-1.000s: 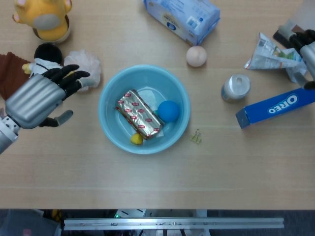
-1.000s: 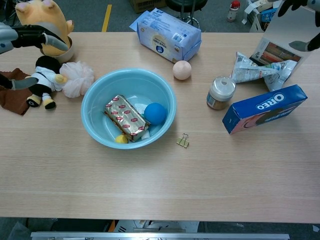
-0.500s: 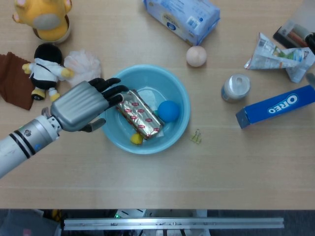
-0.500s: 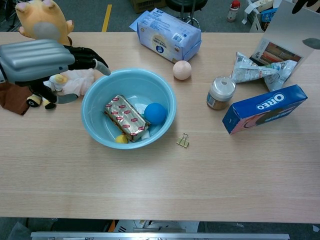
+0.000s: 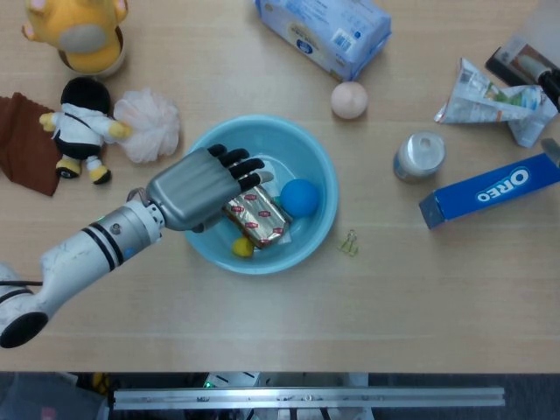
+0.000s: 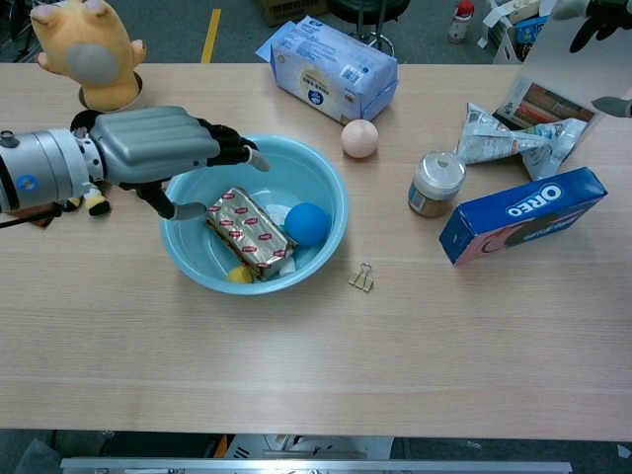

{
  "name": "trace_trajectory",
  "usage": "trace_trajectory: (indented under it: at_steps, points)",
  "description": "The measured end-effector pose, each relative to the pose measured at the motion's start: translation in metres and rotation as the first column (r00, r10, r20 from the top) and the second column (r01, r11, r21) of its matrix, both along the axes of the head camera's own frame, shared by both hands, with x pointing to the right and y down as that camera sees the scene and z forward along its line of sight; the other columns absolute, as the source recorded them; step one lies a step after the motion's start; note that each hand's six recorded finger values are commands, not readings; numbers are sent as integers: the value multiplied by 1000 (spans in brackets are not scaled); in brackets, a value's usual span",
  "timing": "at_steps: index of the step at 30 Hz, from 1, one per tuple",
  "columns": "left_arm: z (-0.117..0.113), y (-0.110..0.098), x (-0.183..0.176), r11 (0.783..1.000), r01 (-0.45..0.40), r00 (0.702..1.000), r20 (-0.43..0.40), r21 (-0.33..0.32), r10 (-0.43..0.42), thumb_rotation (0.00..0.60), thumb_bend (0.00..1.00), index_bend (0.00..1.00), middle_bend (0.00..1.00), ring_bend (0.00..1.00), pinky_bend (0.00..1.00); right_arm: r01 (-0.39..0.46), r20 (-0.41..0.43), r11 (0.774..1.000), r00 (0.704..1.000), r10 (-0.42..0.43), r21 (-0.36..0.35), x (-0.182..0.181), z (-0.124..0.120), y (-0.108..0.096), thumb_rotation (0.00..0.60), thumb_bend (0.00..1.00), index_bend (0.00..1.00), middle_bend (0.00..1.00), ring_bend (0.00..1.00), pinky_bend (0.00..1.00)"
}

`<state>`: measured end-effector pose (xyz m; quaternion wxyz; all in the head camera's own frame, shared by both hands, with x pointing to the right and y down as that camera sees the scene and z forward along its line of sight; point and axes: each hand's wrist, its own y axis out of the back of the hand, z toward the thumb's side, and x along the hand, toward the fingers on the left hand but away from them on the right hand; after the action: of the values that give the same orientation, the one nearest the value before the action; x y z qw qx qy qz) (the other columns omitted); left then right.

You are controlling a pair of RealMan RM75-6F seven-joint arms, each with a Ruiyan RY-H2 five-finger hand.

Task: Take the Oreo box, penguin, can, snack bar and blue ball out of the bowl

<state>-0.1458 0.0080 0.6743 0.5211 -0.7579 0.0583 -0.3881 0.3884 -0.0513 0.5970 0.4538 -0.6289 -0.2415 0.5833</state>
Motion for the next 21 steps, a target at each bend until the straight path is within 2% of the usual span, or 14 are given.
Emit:
trace_trajectory:
  at_steps: [11, 21]
  points:
    - [32, -6, 20, 997, -70, 994, 82, 25, 68, 600, 371, 122, 130, 139, 256, -25, -8, 999, 1000, 25, -20, 11, 7, 1, 600, 294, 0, 262, 204, 470]
    - [51, -8, 13, 991, -119, 981, 163, 65, 108, 600, 371, 147, 135, 139, 256, -30, 2, 999, 1000, 30, -31, 14, 9, 1, 600, 294, 0, 263, 204, 470]
